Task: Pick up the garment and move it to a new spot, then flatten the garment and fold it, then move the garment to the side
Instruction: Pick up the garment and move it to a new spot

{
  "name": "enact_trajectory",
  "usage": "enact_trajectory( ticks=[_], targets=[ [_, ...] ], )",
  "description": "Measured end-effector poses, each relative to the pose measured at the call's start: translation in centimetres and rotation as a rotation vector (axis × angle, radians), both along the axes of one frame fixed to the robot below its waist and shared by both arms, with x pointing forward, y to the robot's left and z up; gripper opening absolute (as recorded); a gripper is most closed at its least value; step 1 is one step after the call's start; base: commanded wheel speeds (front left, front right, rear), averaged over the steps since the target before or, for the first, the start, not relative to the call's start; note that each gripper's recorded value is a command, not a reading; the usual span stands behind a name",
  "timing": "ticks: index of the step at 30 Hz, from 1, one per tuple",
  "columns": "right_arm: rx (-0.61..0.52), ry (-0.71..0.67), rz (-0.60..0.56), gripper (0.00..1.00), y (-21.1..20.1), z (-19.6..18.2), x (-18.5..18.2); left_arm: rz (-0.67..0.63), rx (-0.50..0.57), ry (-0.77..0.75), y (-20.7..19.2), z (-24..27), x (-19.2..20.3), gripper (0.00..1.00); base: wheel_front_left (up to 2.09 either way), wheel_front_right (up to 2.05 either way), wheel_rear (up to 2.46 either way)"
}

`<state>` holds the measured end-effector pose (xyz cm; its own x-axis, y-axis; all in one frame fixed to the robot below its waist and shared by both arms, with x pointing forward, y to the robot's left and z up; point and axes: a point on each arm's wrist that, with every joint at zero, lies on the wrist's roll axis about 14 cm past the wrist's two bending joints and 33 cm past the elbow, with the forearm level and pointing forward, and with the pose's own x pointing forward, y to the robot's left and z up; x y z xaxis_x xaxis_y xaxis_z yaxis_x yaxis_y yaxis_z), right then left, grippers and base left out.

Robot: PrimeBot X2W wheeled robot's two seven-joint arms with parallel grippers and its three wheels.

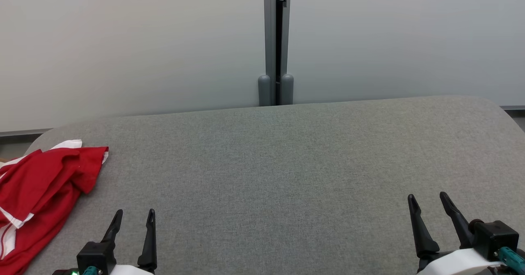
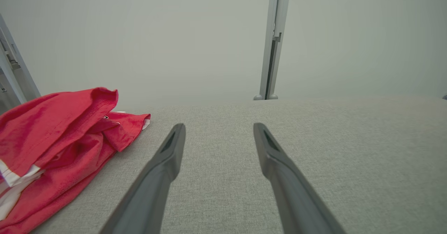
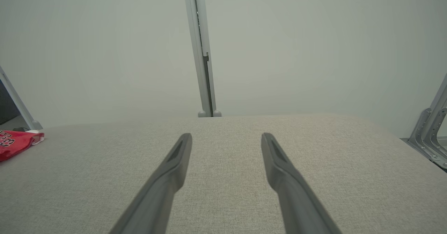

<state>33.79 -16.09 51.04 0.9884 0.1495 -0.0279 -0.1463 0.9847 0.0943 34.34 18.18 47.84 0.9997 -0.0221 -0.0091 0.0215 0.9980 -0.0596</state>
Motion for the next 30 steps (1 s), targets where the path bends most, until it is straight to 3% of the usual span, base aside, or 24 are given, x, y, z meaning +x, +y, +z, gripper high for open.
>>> enact_trajectory(
  ticks=[16,30],
  targets=[
    [-0.007,-0.006,0.029,1.0,0.7,0.2,0.6,0.031,-0.011,0.01,0.9,-0.1,-0.3,1.0,0.0,0.0,0.0],
    [-0.009,-0.037,0.258,1.0,8.5,1.4,3.2,0.274,-0.02,-0.025,8.8,0.9,-3.8,1.0,0.0,0.0,0.0]
  ],
)
